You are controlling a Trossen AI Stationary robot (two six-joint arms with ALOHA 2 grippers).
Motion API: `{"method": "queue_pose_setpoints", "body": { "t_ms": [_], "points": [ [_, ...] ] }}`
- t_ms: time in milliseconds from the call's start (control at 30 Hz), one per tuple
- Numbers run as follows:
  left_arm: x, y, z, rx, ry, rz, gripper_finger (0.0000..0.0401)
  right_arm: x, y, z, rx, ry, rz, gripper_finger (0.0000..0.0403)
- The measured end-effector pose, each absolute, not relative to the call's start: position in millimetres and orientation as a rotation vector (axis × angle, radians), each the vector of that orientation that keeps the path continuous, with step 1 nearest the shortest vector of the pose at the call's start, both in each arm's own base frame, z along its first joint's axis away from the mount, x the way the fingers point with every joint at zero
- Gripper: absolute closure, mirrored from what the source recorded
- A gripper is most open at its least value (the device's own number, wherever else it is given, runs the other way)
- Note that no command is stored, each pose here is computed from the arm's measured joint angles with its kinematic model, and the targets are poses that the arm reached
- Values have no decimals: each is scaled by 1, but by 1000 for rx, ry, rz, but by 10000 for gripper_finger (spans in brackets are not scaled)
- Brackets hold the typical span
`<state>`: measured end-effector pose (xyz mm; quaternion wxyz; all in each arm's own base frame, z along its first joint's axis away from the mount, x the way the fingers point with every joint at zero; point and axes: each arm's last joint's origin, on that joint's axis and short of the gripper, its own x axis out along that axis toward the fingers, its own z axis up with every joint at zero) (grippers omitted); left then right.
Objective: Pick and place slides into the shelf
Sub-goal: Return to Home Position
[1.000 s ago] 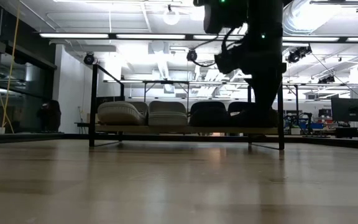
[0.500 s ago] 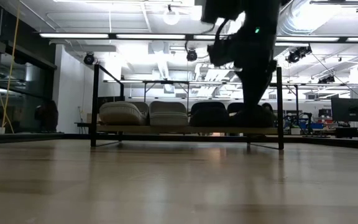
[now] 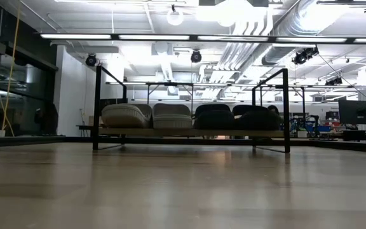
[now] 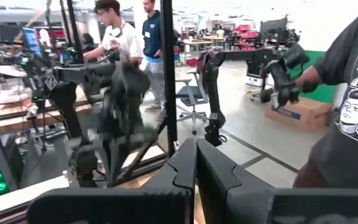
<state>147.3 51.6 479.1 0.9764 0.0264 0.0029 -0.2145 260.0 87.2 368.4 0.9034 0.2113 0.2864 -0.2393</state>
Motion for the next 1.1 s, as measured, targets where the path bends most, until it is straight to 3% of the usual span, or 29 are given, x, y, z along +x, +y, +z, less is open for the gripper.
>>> {"method": "queue_pose_setpoints", "body": {
  "t_ms": [300,500,667,867,1100],
  "points": [
    [111,37,502,152,-83,-239,401,210,76,455,397,240,-365,403],
    [62,19,512,256,42,65,401,179,65,474,334,182,-320,403],
    [20,5,509,233,192,281,401,158,58,466,299,248,-368,403],
    [-11,-8,490,230,249,395,401,146,53,427,338,267,-407,403],
    [-27,-15,452,206,238,424,401,130,48,378,520,82,-218,403]
  ]
}}
